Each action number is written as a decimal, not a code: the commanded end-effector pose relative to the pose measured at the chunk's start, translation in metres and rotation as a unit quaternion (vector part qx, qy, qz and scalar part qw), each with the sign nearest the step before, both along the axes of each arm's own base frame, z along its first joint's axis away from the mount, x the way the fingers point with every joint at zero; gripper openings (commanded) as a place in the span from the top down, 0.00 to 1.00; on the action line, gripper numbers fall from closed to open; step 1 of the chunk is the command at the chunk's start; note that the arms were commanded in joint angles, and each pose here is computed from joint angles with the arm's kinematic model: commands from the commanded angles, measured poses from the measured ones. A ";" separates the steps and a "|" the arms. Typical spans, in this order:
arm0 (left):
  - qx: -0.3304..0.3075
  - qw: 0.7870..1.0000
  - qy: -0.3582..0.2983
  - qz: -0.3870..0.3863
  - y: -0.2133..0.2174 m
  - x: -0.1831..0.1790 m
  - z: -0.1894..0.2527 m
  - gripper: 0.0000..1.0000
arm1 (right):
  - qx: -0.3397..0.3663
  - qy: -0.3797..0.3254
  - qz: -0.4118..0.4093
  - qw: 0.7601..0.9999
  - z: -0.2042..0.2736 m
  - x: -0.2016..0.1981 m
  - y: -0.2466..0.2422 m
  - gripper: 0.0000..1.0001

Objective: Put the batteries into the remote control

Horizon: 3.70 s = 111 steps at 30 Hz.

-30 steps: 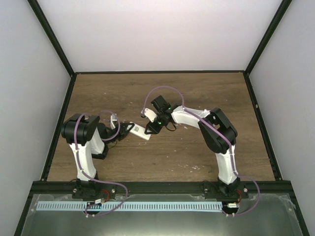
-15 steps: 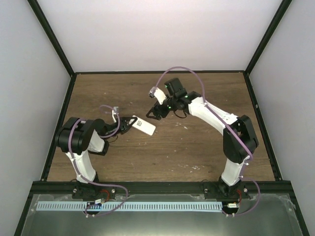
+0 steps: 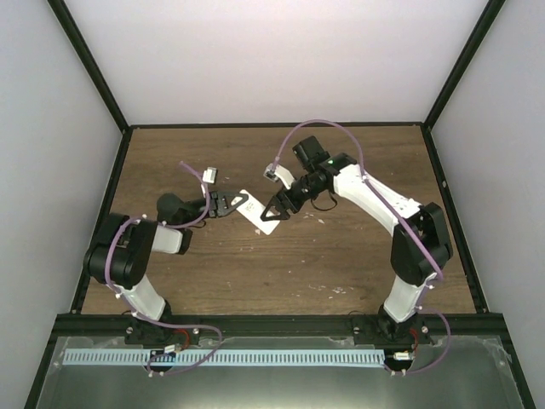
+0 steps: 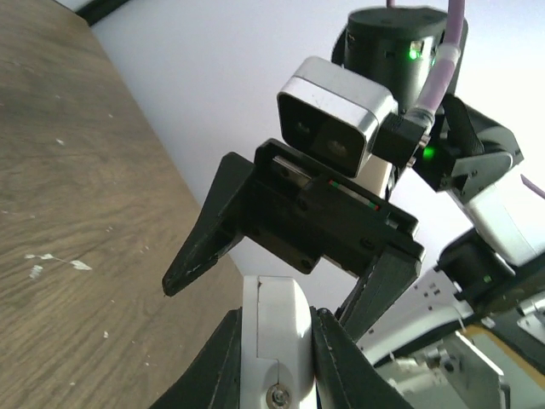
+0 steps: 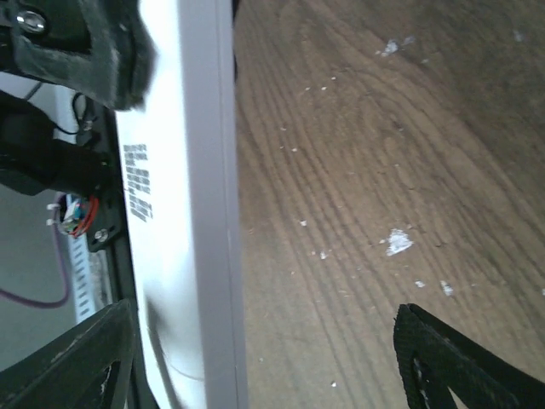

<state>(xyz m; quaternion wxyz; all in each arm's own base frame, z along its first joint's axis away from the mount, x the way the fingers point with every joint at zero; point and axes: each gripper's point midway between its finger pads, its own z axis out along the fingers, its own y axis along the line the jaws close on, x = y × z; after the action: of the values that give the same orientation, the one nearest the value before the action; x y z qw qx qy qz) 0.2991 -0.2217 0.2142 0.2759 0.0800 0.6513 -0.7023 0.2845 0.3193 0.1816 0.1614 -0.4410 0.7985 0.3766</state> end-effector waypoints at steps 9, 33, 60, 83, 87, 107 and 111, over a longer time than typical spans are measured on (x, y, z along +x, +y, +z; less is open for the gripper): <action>-0.003 0.994 -0.066 -0.088 -0.017 -0.025 0.034 1.00 | 0.067 0.061 0.067 0.994 0.030 -0.046 0.003 0.46; 0.001 0.992 -0.087 -0.091 -0.018 -0.029 0.035 0.83 | 0.072 0.090 0.104 0.988 0.024 -0.060 0.018 0.99; 0.311 0.897 0.016 0.314 0.107 0.041 -0.013 0.00 | -0.348 -0.225 -0.275 0.868 -0.057 0.089 -0.093 0.99; 0.379 0.845 0.083 0.368 0.132 0.037 -0.026 0.00 | -0.432 -0.298 -0.141 0.840 -0.136 0.045 -0.010 0.83; 0.379 0.845 0.083 0.368 0.132 0.037 -0.026 0.00 | -0.433 -0.295 -0.133 0.842 -0.139 0.040 -0.008 0.73; 0.384 0.839 0.005 0.386 0.133 0.061 0.041 0.00 | -0.217 -0.222 -0.286 0.907 -0.025 0.089 -0.032 0.00; 0.401 0.822 0.014 0.405 0.142 0.062 0.044 0.00 | -0.187 -0.200 -0.347 0.897 -0.011 0.119 -0.071 0.00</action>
<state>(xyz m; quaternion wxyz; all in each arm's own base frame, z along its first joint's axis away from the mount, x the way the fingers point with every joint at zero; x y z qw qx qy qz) 0.3610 -0.0899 0.2608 0.4734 -0.0888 0.8415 -0.2449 0.3799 0.2698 0.1416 0.3207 -0.2903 0.9016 -0.0024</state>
